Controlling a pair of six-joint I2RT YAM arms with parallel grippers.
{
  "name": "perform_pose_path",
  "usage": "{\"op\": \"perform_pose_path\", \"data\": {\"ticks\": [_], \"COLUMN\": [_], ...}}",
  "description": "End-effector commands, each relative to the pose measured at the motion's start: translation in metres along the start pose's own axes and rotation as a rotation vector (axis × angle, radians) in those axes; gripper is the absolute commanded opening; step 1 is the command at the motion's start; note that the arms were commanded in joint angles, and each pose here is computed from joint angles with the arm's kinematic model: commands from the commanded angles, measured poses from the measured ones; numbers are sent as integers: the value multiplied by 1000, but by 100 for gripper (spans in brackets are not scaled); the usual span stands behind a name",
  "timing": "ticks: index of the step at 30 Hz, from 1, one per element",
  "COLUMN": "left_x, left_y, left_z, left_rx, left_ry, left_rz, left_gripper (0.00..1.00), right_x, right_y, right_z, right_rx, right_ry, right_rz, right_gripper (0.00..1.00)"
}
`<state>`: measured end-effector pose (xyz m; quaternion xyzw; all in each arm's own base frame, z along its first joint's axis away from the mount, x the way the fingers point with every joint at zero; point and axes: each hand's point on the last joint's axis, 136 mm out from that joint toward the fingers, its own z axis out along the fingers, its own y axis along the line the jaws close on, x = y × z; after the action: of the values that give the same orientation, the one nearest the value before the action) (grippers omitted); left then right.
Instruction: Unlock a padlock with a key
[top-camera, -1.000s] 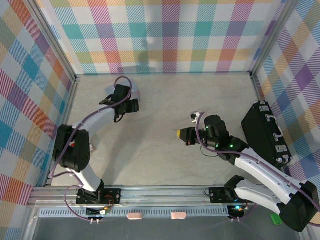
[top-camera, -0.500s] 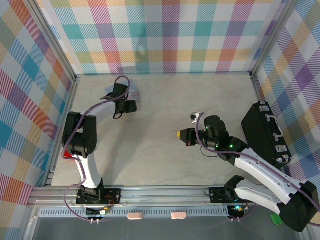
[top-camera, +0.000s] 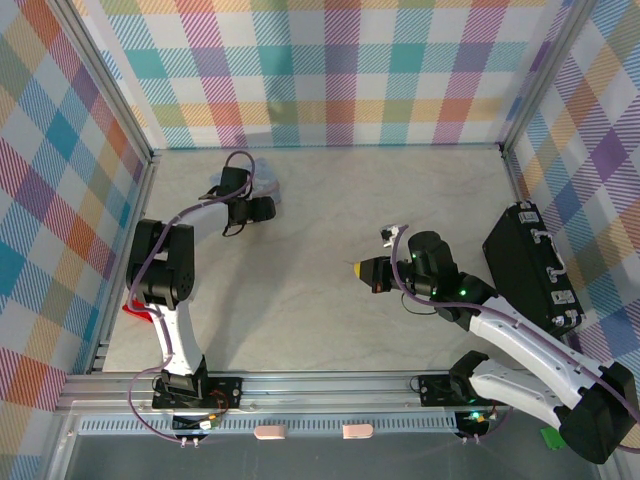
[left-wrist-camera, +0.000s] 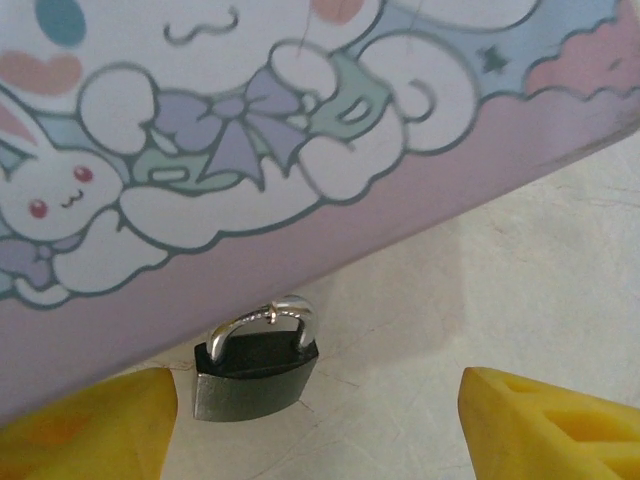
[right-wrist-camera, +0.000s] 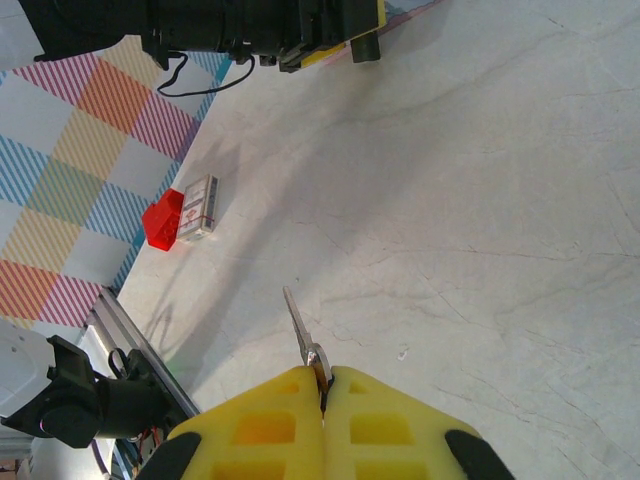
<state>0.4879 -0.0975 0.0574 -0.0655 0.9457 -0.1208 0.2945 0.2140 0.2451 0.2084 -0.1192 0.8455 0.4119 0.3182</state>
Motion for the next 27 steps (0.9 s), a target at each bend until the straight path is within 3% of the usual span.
{"op": "perform_pose_path", "data": {"ticks": [1, 9, 17, 27], "left_x": [-7, -7, -6, -1], "left_y": [4, 2, -5, -8], "left_z": [6, 16, 23, 25], "left_rx": [29, 70, 126, 171], "left_ry": [2, 23, 19, -2], "left_rz": [-52, -96, -167, -261], "left_gripper": [74, 70, 46, 36], "right_x": [3, 5, 5, 6], "right_y": [6, 5, 4, 4], "right_z": [-4, -4, -4, -3], "right_rx": [-23, -25, -22, -25], "right_ry": [5, 7, 8, 12], "right_rz": [-1, 5, 8, 14], "right_gripper": [0, 0, 0, 0]}}
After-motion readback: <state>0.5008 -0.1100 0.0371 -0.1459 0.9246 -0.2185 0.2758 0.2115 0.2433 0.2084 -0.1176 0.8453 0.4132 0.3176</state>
